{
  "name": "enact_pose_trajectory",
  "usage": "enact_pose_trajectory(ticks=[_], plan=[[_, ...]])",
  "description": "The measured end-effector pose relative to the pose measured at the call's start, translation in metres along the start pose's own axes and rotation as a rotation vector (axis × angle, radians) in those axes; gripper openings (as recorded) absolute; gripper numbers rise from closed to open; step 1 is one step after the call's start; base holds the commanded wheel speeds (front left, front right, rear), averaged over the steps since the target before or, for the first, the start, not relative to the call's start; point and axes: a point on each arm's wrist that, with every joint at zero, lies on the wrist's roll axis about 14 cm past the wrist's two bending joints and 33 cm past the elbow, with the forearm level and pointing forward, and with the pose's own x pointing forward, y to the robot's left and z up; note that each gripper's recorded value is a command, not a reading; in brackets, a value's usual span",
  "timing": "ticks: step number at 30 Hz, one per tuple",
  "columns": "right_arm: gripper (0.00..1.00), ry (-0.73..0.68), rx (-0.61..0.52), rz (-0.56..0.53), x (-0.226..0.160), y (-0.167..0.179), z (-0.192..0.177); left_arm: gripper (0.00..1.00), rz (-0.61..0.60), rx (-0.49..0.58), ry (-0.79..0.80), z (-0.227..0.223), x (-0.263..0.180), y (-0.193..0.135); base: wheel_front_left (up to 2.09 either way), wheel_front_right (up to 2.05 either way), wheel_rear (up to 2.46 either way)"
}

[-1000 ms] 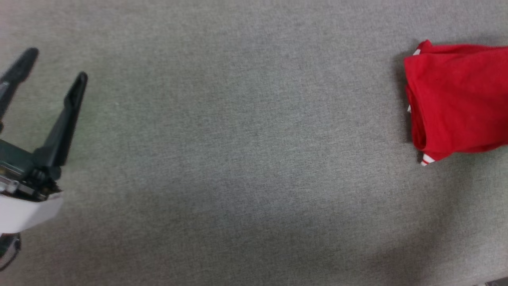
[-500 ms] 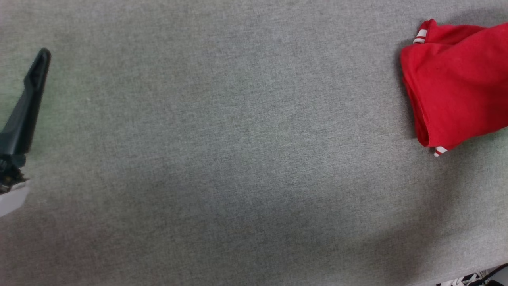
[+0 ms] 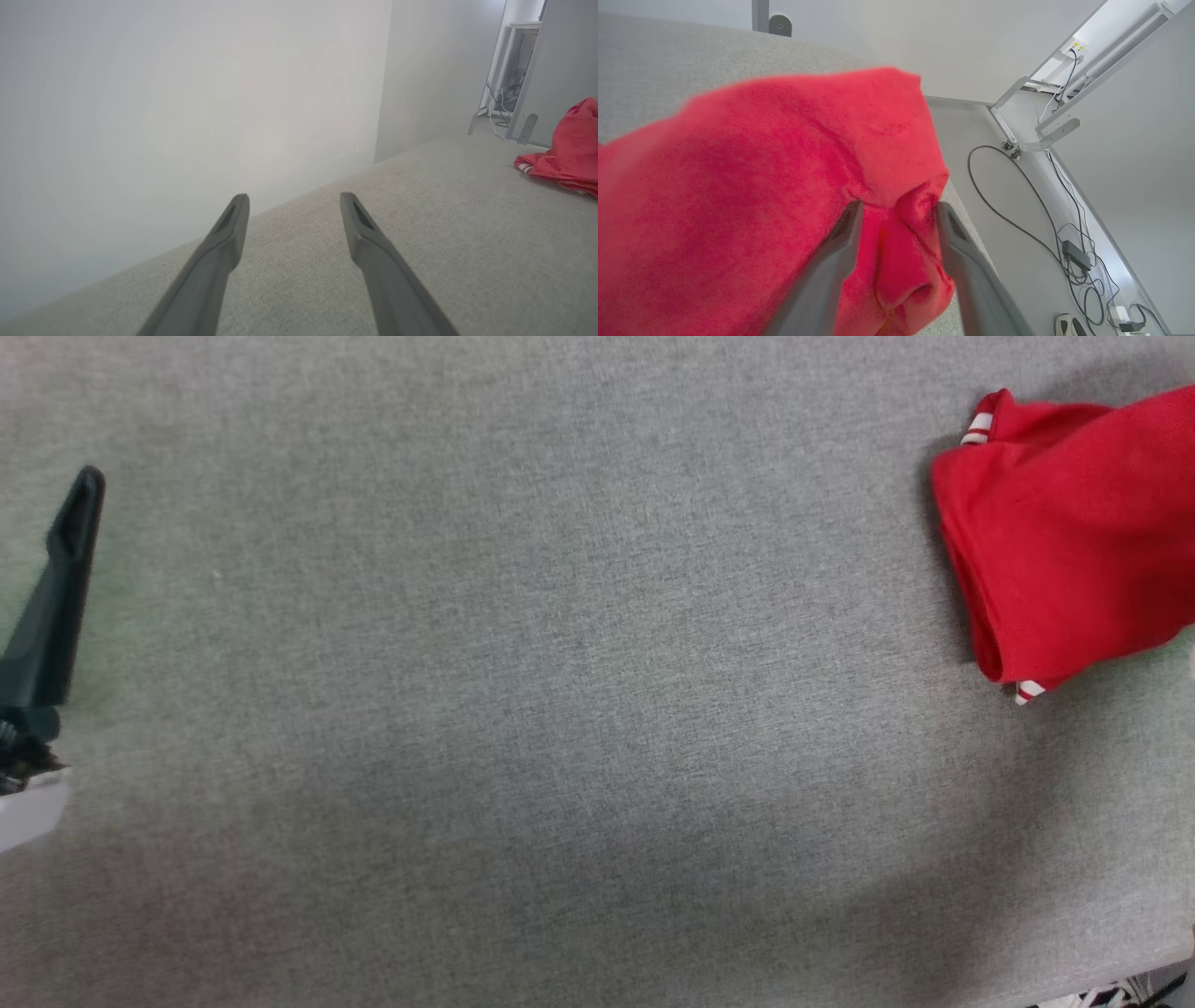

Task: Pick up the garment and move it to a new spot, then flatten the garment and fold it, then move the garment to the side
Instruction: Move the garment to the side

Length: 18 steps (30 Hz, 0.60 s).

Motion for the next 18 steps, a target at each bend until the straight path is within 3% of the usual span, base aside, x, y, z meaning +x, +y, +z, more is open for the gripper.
enact_pose_trajectory(ticks=[9, 18], plan=[[1.0, -0.038, 0.034, 0.079, -0.014, 0.013, 0.019, 1.0, 0.088, -0.044, 0.006, 0.01, -0.019, 0.001, 0.0, 0.0, 0.0], [1.0, -0.122, 0.14, 0.31, -0.037, 0.076, 0.048, 1.0, 0.26, -0.085, 0.112, -0.001, -0.073, 0.018, 0.0, 0.0, 0.0]])
